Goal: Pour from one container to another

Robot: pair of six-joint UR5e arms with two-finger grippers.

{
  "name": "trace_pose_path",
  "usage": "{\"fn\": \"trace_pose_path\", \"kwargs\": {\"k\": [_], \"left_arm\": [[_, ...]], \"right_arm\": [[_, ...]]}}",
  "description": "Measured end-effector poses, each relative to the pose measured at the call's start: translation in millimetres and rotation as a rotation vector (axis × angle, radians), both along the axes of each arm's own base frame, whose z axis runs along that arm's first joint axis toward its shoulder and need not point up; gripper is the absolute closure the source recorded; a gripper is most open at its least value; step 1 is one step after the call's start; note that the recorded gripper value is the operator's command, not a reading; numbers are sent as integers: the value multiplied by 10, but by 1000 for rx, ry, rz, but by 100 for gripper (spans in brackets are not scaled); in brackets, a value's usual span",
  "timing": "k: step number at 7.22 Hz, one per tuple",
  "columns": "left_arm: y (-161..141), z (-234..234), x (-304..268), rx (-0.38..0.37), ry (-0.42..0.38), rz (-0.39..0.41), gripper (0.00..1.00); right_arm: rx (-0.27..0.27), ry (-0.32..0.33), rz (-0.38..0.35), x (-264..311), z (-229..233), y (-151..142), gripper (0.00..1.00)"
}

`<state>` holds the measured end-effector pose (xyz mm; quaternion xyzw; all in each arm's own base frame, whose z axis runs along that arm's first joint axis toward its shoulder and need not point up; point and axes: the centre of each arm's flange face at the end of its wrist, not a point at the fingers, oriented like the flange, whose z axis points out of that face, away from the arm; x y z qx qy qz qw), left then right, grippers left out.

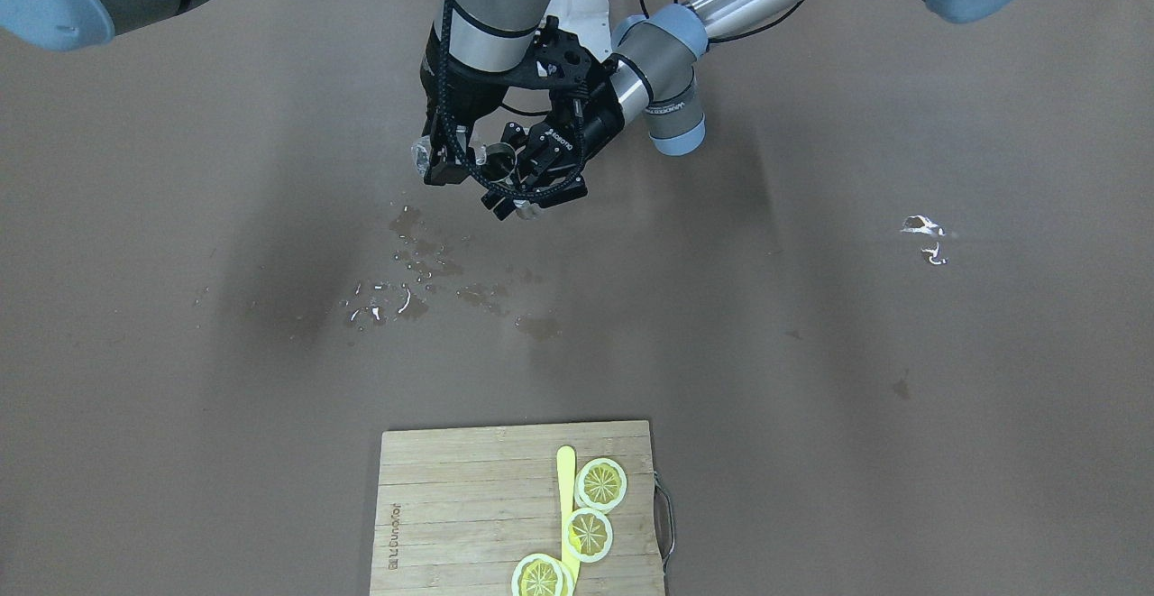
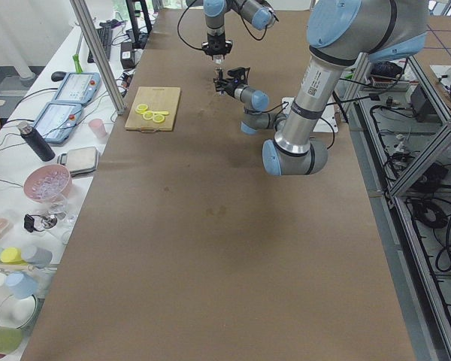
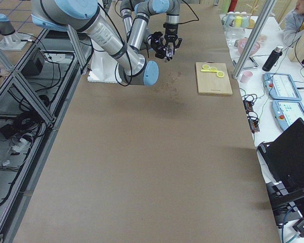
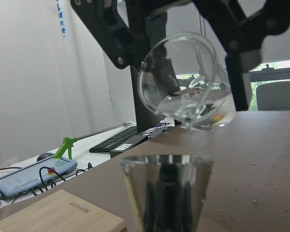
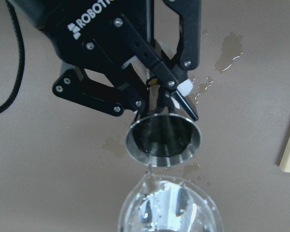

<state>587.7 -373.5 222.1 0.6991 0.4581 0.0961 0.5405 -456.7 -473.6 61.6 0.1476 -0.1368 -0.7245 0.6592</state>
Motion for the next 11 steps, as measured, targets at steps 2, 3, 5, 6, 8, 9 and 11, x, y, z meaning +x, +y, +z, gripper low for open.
{"fn": "trace_pose_path", "kwargs": {"k": [2,3,5,6,8,9,11], "left_arm": [[5,10,16,-1,-3,1,100],[10,6,19,-1,-3,3,100],[15,13,29,-1,-5,4,100],[16,14,32,-1,-5,4,100],[15,15,34,-1,-5,4,100],[16,15,34,-1,-6,4,100],[15,17,35,-1,-6,5,100]], "right_arm": [[-3,4,1,1,1,0,100],[-3,5,2,1,0,0,100],[-4,6,3,-1,3,-2,100],[-4,6,3,0,2,-1,100],[-4,5,4,5,-3,-4,100],[-3,3,5,8,-10,-6,100],[-3,-6,11,30,-39,-3,100]]}}
